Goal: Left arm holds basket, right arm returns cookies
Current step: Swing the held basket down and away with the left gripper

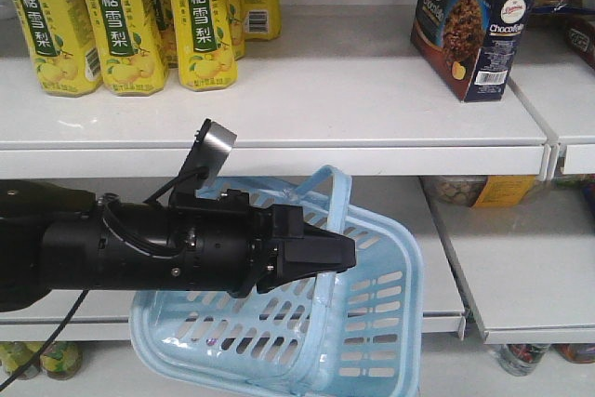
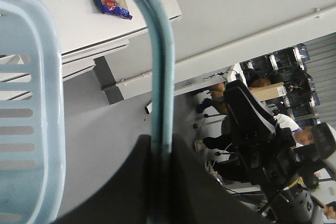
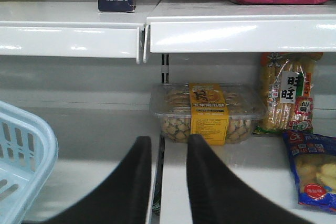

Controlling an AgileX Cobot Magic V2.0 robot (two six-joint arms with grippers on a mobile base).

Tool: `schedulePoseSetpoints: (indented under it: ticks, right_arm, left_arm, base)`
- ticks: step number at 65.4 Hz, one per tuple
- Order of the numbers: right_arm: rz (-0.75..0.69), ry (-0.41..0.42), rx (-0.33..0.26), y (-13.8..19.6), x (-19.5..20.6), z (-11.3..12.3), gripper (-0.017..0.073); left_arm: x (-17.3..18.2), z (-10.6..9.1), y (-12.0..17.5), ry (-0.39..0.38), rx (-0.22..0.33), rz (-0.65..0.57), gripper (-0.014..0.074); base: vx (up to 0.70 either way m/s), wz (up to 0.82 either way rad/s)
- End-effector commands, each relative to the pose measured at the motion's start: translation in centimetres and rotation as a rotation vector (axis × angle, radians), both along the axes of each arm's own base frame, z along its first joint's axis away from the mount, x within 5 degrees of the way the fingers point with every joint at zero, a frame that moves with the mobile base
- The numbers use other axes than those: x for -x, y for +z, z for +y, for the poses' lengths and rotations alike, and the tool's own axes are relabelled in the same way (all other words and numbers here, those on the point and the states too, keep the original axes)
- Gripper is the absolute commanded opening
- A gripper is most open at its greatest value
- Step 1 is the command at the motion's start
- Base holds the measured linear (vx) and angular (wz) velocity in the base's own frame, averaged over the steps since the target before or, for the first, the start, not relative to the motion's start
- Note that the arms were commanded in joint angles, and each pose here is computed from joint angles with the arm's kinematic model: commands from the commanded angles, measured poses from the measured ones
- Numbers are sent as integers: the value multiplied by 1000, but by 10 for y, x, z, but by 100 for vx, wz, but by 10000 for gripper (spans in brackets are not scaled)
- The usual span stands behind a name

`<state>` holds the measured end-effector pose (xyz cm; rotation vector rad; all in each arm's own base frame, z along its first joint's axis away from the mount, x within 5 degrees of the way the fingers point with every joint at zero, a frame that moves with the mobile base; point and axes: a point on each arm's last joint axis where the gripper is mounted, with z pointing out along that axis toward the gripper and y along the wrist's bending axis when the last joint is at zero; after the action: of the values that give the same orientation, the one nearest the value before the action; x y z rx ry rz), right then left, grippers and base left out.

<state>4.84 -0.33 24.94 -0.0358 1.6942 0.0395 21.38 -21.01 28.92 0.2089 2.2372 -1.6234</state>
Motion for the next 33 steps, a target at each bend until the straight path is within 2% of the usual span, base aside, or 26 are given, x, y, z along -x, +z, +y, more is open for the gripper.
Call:
schedulePoseSetpoints:
  ticks: [1, 33]
  right_arm:
    - [-65, 17, 2, 13, -1, 2, -17]
    - [-65, 17, 2, 13, -1, 2, -10]
  left_arm:
    - [0, 1, 30, 30, 125, -33, -3]
    - [0, 1, 30, 30, 125, -33, -3]
  base:
    - [0, 0]
    - [0, 0]
